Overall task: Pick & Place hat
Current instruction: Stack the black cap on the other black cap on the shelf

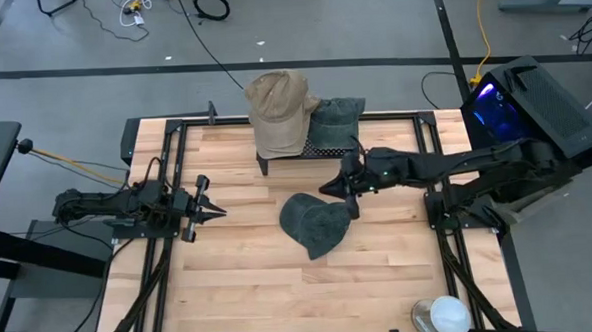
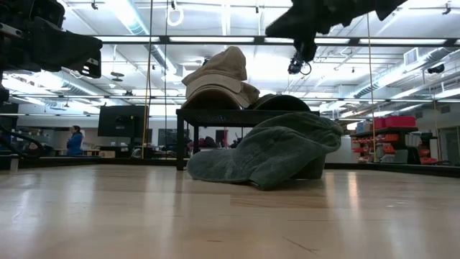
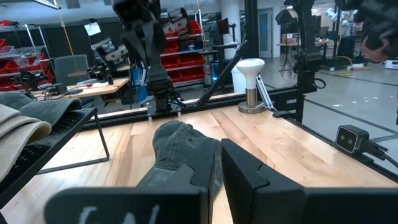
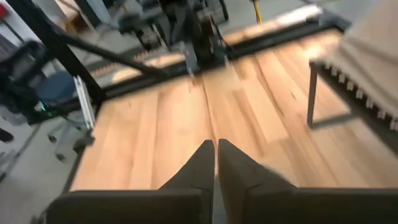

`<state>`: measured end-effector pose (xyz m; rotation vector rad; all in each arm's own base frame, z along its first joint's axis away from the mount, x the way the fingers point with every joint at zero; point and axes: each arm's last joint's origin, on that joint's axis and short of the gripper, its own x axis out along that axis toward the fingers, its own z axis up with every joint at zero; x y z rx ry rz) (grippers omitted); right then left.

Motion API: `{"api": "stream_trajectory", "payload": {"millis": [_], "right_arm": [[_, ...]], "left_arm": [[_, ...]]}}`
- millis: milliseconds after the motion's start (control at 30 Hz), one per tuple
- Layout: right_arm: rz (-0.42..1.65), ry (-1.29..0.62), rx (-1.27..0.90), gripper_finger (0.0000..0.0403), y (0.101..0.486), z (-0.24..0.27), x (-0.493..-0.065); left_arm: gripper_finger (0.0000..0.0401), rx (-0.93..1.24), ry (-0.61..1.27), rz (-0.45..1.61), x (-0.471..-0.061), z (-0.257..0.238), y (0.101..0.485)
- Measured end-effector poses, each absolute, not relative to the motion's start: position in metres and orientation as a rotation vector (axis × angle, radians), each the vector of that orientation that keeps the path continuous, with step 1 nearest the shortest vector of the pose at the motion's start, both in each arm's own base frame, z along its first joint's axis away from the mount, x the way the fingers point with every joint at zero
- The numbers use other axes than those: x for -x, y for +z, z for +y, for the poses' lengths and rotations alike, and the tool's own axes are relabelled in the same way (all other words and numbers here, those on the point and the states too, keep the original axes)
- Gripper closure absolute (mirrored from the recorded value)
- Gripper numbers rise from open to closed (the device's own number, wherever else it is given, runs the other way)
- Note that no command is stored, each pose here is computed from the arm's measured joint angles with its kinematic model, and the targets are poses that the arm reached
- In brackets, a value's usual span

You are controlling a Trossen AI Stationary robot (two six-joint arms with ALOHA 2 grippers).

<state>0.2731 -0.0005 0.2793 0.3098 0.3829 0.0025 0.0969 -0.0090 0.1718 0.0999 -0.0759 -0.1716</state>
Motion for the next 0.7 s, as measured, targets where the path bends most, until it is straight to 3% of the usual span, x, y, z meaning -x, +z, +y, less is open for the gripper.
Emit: {"api": "stream_trajectory", "payload": {"millis": [367,700], "right_arm": [[0.571,0.014,-0.385,0.0363,0.251,0.001,-0.281],[0.582,0.05,-0.327,0.0243,0.248,0.008,-0.282]], "left_arm": [[0.0367,-0.1,-0.171,-0.076,-0.097,-0.009,0.172],[0.0367,-0.1,-0.172,-0.076,-0.097,-0.009,0.172]]}}
